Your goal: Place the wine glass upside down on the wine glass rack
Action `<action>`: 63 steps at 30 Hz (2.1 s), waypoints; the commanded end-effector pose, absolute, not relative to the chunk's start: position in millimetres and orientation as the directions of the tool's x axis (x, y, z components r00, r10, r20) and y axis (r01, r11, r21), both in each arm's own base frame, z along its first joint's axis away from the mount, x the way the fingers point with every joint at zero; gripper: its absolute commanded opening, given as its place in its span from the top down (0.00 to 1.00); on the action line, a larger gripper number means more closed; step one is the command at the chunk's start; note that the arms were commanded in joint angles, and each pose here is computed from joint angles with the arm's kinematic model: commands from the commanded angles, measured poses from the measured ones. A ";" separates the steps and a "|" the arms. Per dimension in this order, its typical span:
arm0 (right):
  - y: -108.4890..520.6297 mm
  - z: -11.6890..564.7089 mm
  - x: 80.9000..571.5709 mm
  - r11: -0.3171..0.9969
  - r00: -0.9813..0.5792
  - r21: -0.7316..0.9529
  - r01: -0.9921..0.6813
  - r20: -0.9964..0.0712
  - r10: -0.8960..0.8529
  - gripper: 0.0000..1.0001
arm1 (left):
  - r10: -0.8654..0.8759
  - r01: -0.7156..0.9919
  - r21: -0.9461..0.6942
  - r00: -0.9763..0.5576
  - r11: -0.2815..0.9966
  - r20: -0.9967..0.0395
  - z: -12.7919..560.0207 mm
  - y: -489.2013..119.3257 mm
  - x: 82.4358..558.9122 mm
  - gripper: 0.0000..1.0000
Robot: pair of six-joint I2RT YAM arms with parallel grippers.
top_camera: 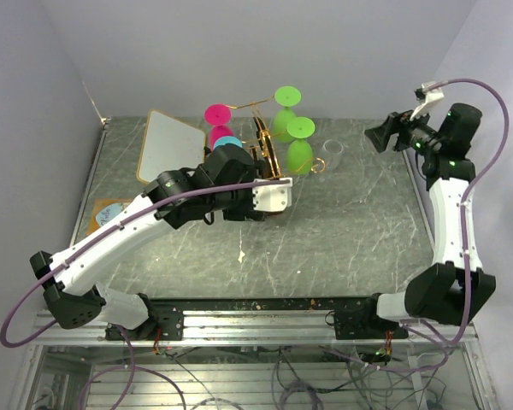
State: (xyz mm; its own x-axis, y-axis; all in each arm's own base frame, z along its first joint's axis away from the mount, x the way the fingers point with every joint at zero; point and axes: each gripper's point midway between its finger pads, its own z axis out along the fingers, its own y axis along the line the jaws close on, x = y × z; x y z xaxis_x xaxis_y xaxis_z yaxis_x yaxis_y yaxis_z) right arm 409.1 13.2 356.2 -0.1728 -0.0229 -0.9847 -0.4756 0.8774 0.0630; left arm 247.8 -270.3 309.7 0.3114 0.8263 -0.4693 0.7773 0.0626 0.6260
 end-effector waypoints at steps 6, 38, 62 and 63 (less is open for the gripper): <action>3.9 302.7 448.1 0.934 -0.319 -0.065 -0.353 -0.930 -0.185 0.21 | 0.765 0.784 0.602 0.291 0.154 -0.574 347.2 -259.5 245.1 0.00; 52.8 195.0 513.2 0.927 -0.605 -0.049 -0.371 -0.745 -0.282 0.59 | 0.769 0.762 0.598 0.220 0.249 -0.601 353.3 -231.7 265.8 0.00; 20.0 231.2 501.1 0.930 -0.563 -0.218 -0.295 -0.747 -0.354 1.00 | 0.767 0.721 0.609 0.172 0.330 -0.619 357.1 -224.2 278.0 0.00; 12.9 238.3 498.1 0.931 -0.555 -0.238 -0.275 -0.752 -0.356 1.00 | 0.761 0.715 0.607 0.164 0.347 -0.628 358.9 -224.2 280.1 0.00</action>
State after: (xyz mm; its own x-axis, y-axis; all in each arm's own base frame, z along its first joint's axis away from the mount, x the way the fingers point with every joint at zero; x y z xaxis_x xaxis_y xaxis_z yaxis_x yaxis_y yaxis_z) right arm 504.9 42.1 180.5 -0.6371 -0.3428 -0.6904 -0.3630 0.9235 -0.1236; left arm 272.3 -228.9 343.6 0.1880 0.7936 -0.5787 0.7560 0.2591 0.6011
